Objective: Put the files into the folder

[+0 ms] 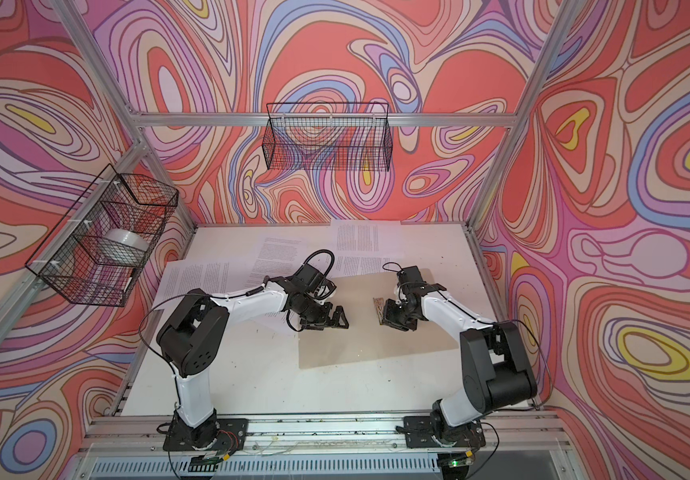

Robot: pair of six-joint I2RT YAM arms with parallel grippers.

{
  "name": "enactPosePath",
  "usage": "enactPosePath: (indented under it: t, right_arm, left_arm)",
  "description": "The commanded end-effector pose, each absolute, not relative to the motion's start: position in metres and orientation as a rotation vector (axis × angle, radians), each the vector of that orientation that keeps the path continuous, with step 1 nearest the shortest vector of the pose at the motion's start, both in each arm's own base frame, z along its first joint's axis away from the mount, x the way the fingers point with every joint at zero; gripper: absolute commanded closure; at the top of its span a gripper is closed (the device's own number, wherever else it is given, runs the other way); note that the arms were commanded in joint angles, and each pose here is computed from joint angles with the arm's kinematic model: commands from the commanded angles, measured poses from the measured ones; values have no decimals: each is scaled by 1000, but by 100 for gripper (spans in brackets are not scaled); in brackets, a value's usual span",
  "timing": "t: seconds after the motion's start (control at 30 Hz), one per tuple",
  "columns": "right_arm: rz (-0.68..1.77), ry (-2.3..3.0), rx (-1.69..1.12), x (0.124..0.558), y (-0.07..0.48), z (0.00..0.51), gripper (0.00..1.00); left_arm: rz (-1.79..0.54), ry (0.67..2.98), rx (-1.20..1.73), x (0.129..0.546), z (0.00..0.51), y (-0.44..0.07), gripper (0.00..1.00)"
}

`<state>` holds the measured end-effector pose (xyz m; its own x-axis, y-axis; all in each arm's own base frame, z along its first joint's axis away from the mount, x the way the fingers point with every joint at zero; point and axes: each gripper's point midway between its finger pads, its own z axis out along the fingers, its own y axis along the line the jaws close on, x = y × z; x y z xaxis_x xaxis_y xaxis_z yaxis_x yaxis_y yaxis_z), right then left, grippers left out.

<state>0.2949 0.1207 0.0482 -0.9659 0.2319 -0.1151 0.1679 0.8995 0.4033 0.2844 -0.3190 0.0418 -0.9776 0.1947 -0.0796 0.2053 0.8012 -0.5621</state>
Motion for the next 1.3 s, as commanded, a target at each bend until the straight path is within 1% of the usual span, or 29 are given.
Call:
enactPosePath:
  t: [0.0,0.3,0.6,0.8,0.9,0.93,1.27]
  right_arm:
    - [624,2898,281,303,125,38,77]
    - [653,2899,272,309,130,32,80]
    - [634,2911,290,311,128,26,92]
    - [638,2895,279,312,128,33,92]
    - [615,2901,279,312,126,31,98]
    - [600,2910,282,311,124,28,100]
    - [245,3045,357,295,86,-13,100]
  left_arm:
    - [-632,3232,250,246,-20,-271,0]
    - [-623,3246,241,245,-24,-270,0]
    - [-613,3249,244,244,-25,-269,0]
    - [-590,3257,238,243,-29,-266,0]
    - [-580,3257,237,243,-29,-265,0]
    - [-570,3260,236,243,-30,-264,0]
    - [-504,3290,232,239,-37,-256,0]
